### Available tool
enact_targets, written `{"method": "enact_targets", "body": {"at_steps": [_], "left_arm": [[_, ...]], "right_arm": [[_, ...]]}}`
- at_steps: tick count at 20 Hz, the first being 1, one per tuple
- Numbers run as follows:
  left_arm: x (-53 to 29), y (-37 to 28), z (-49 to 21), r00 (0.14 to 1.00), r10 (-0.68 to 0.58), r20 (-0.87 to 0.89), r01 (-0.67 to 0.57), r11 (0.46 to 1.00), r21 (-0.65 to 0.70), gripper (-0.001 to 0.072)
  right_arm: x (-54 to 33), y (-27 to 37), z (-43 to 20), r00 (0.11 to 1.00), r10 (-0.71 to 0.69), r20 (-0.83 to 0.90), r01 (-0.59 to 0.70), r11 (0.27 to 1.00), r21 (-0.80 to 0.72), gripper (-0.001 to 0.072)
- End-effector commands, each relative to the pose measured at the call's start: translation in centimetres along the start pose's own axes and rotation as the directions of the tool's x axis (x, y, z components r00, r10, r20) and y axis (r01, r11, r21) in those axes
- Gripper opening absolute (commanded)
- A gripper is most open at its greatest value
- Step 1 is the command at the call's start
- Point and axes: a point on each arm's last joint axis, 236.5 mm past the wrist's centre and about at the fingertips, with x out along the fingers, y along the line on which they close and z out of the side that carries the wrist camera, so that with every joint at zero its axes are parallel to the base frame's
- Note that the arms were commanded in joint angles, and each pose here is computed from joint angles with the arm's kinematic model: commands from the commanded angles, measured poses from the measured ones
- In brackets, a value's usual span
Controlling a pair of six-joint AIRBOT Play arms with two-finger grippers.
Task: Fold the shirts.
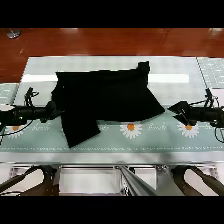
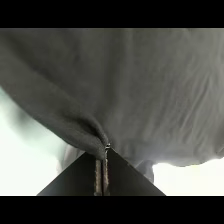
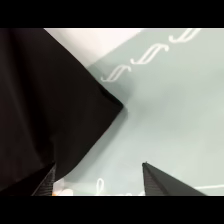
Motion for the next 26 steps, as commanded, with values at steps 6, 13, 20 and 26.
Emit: {"method": "enact_targets", "body": {"at_steps": [6,13,20,26], "left_arm": [[-0.2,-1.0,-0.5,0.999,-0.028,-0.037,0.028,0.999,0.016,0.0021],[-0.3,-1.1,-0.7,0.999,-0.032,-0.044,0.032,0.999,0.015,0.0021],[-6.5,-10.2,6.0,0.968,-0.222,0.117,0.203,0.967,0.157,0.0020],[-26.9,-31.2,11.0,0.738,-0.533,0.414,0.152,0.729,0.668,0.0020]], "right_arm": [[5.6,1.6,0.2,0.991,-0.008,-0.137,0.010,1.000,0.015,0.0620],[9.2,4.1,1.1,0.981,-0.031,-0.190,0.029,1.000,-0.013,0.0369],[1.3,13.9,8.3,0.999,0.013,-0.047,-0.028,0.943,-0.331,0.0026],[-24.2,31.8,10.9,0.854,0.326,0.405,0.047,0.728,-0.684,0.0026]]}}
